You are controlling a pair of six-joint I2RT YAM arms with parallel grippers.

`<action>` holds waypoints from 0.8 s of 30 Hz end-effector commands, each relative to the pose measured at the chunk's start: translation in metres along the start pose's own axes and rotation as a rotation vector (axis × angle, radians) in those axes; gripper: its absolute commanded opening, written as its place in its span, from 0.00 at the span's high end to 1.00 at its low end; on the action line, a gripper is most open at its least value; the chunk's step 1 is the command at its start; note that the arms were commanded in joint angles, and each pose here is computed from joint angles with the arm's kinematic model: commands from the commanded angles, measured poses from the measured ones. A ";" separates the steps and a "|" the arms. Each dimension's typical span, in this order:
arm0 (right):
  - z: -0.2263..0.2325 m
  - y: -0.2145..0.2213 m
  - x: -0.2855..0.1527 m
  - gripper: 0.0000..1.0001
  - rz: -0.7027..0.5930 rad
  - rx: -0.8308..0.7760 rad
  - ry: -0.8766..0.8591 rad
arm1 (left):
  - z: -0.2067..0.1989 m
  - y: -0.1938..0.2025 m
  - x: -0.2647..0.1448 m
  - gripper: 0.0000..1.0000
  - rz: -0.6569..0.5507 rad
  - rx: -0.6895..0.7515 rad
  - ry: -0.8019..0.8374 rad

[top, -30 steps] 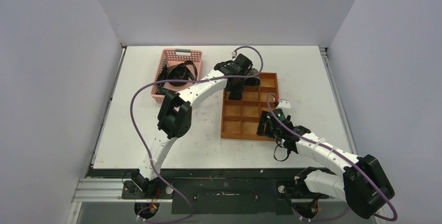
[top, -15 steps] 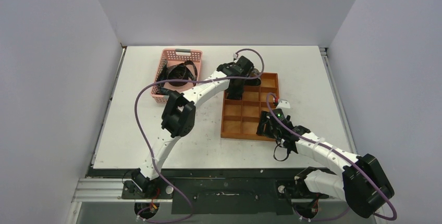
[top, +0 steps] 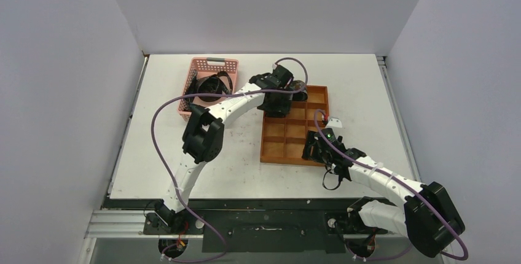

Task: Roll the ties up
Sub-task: Place the tie in the storage box.

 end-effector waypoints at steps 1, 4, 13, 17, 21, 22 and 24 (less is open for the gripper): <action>-0.001 -0.002 -0.004 0.29 -0.013 0.004 -0.011 | -0.019 -0.016 -0.042 0.25 -0.071 0.012 0.117; -0.001 -0.002 -0.004 0.29 -0.017 0.004 -0.015 | -0.018 -0.018 -0.053 0.19 -0.088 0.009 0.125; 0.000 -0.002 -0.006 0.29 -0.021 0.006 -0.022 | -0.011 -0.028 -0.090 0.03 -0.154 0.009 0.121; 0.001 -0.003 -0.007 0.29 -0.026 0.008 -0.030 | 0.000 -0.035 -0.097 0.04 -0.183 0.001 0.088; 0.001 -0.004 -0.008 0.29 -0.034 0.011 -0.039 | 0.014 -0.040 -0.094 0.17 -0.218 -0.046 0.087; 0.001 -0.004 -0.009 0.29 -0.034 0.012 -0.041 | 0.018 -0.039 -0.091 0.24 -0.213 -0.059 0.098; 0.001 -0.004 -0.009 0.29 -0.034 0.011 -0.044 | 0.021 -0.039 -0.085 0.38 -0.208 -0.077 0.134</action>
Point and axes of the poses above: each gripper's point midway between its finger pads, its own x axis out along the fingers, its own z axis along the line the jaws close on, y = z × x, the point moved 4 cm from there along -x, back along the fingers, and after that the axes turned 11 degrees about x, right-handed, at the moved point
